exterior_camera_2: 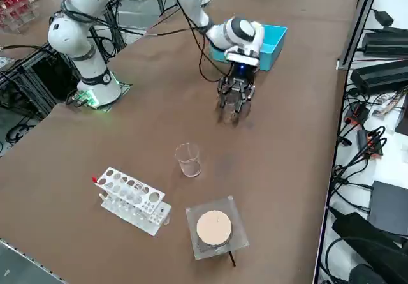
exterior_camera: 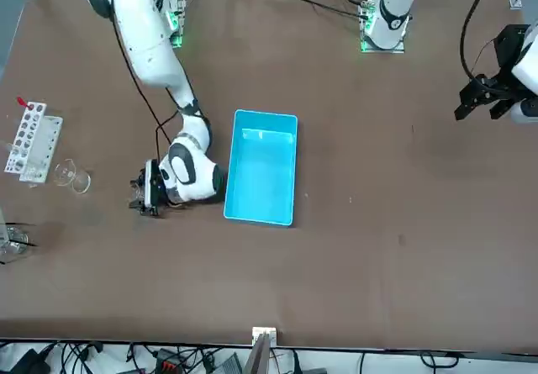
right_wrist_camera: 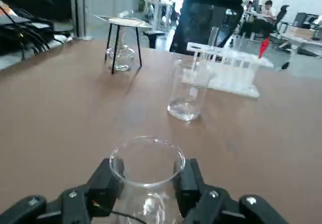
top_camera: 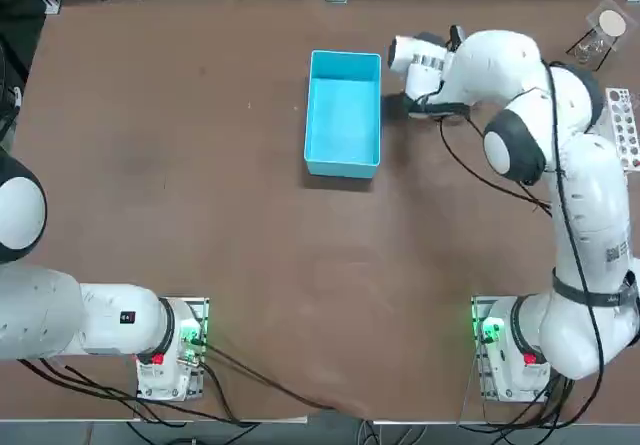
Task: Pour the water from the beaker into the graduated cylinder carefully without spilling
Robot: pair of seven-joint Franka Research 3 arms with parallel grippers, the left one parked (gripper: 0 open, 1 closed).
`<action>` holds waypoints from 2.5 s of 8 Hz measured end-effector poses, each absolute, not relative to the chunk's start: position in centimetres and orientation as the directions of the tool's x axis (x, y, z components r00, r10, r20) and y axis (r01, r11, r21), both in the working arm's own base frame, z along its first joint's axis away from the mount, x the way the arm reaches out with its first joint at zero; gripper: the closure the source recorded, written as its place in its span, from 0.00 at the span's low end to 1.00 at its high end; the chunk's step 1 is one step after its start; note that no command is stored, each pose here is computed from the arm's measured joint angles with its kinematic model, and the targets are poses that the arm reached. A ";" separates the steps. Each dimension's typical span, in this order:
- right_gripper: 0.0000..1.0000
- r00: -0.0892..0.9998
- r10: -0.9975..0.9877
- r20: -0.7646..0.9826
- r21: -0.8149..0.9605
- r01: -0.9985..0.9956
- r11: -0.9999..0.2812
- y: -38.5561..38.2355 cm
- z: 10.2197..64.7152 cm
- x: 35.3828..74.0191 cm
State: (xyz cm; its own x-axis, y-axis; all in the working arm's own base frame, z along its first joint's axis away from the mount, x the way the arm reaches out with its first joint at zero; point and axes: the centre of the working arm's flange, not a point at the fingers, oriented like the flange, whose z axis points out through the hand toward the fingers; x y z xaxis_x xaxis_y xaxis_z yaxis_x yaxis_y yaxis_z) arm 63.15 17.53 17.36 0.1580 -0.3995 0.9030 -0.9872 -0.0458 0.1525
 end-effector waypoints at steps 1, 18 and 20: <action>0.39 0.184 -0.456 0.871 0.196 -0.980 -0.022 14.8 21.6 64.6; 0.39 0.200 -0.968 -0.149 0.187 -0.956 -0.226 -21.9 33.8 61.2; 0.39 0.215 -0.956 -0.202 0.156 -0.956 -0.248 -22.8 33.4 60.6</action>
State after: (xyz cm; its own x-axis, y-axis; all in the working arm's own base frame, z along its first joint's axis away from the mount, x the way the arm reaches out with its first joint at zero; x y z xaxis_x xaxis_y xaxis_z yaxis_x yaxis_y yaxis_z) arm 60.62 -22.80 33.41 0.2149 -0.9555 -0.2020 -0.9561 -0.2480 0.1559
